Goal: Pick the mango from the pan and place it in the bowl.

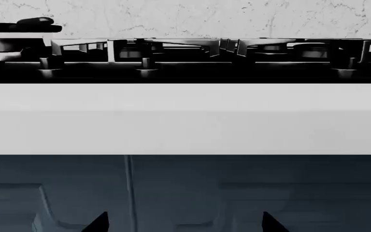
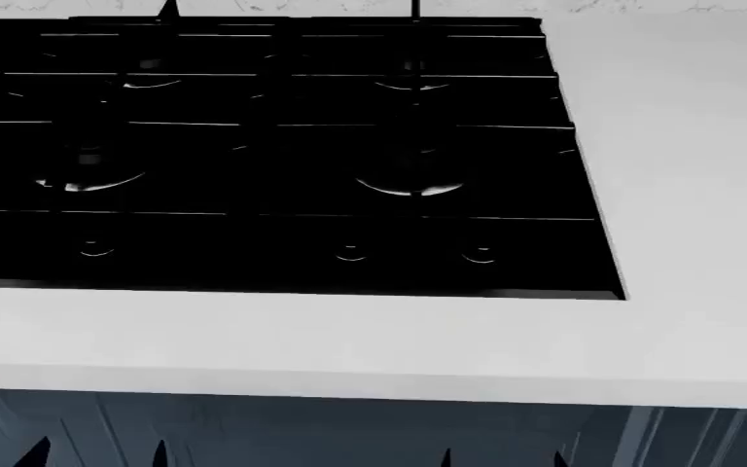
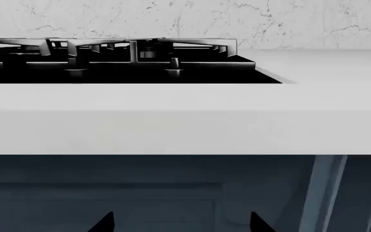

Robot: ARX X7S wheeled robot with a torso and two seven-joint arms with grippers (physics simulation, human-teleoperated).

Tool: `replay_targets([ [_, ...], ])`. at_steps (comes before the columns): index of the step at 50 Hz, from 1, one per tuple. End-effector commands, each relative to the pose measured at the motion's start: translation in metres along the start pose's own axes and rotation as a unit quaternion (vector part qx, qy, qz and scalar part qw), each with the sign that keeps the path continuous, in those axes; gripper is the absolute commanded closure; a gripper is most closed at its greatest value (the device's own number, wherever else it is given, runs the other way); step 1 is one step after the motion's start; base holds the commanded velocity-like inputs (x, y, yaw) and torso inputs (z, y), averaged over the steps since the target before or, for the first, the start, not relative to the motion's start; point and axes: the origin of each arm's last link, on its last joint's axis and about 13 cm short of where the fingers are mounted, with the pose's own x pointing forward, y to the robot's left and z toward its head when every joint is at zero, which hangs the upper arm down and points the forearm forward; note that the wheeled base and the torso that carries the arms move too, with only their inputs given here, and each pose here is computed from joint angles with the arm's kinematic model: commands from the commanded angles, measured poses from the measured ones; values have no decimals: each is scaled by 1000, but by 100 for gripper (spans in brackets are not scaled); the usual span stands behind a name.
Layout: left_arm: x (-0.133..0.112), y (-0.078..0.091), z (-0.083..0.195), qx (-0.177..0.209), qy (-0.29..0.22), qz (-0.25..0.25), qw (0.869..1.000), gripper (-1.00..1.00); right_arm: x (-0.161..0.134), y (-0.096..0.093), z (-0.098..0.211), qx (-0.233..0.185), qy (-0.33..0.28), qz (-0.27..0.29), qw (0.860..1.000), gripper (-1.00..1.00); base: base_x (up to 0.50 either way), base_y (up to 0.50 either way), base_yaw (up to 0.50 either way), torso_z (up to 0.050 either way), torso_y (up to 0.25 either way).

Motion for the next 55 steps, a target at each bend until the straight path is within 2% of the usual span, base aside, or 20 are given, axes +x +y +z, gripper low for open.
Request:
replay_targets([
  [1,2,0,-2,0,0,0,1000,-100,1,0,-2,-17,-1,0,1000,-100,0,0,0,0,0],
  [3,-1,0,-1,0,0,0,1000,-100,-1,0,-1,1,1,-3,1000,-100,0,0,0,0,0],
  [22,-3,0,1,-7,-4,-13,1000,-100,-2,1,0,-1,3,-1,1000,-100,0,0,0,0,0],
  [23,-4,0,3,-45,-5,-25,999,-100,-2,1,0,-1,3,-1,1000,-100,0,0,0,0,0],
  [25,-4,1,2,-21,-8,-10,1000,-100,-2,1,1,-2,2,-1,1000,-100,0,0,0,0,0],
  [33,-6,1,11,-11,-17,-6,1000,-100,-4,-2,3,3,5,-9,1000,-100,0,0,0,0,0],
  [34,-6,3,19,-14,-28,-1,1000,-100,-4,-3,10,5,4,-9,1000,-100,0,0,0,0,0],
  [35,-6,4,19,1,-41,5,999,-100,-3,-4,25,5,-7,-3,1000,-100,0,0,0,0,0],
  [39,-3,17,104,70,-115,60,989,-100,6,-6,117,-17,-99,23,995,-100,0,0,0,0,0],
  [40,-3,20,119,65,-128,66,988,-100,4,-6,133,-31,-119,23,992,-100,0,0,0,0,0],
  [41,-4,21,131,55,-138,42,988,-100,3,-5,148,-33,-133,29,990,-100,0,0,0,0,0],
  [43,-5,21,151,99,-155,47,982,-100,1,-3,171,-46,-153,35,986,-100,0,0,0,0,0],
  [45,-6,21,169,91,-165,25,982,-100,-1,-1,192,-38,-162,55,984,-100,0,0,0,0,0],
  [47,-8,22,189,111,-186,29,976,-100,-6,0,218,-63,-183,50,980,-100,0,0,0,0,0],
  [48,-8,24,198,124,-192,39,973,-100,-8,1,230,-59,-188,58,979,-100,0,0,0,0,0],
  [49,-9,25,213,127,-196,43,971,-100,-7,0,239,-59,-189,57,979,-100,0,0,0,0,0],
  [51,-10,28,225,104,-199,33,974,-100,-7,-1,258,-50,-191,60,979,-100,0,0,0,0,0],
  [53,-7,28,241,109,-206,10,972,-100,-6,-2,277,-50,-200,61,977,-100,0,0,0,0,0],
  [54,-6,31,247,121,-205,38,970,-100,-4,-5,285,-49,-209,49,975,-100,0,0,0,0,0],
  [55,-6,31,250,119,-209,30,970,-100,-1,-6,290,-44,-205,51,976,-100,0,0,0,0,0],
])
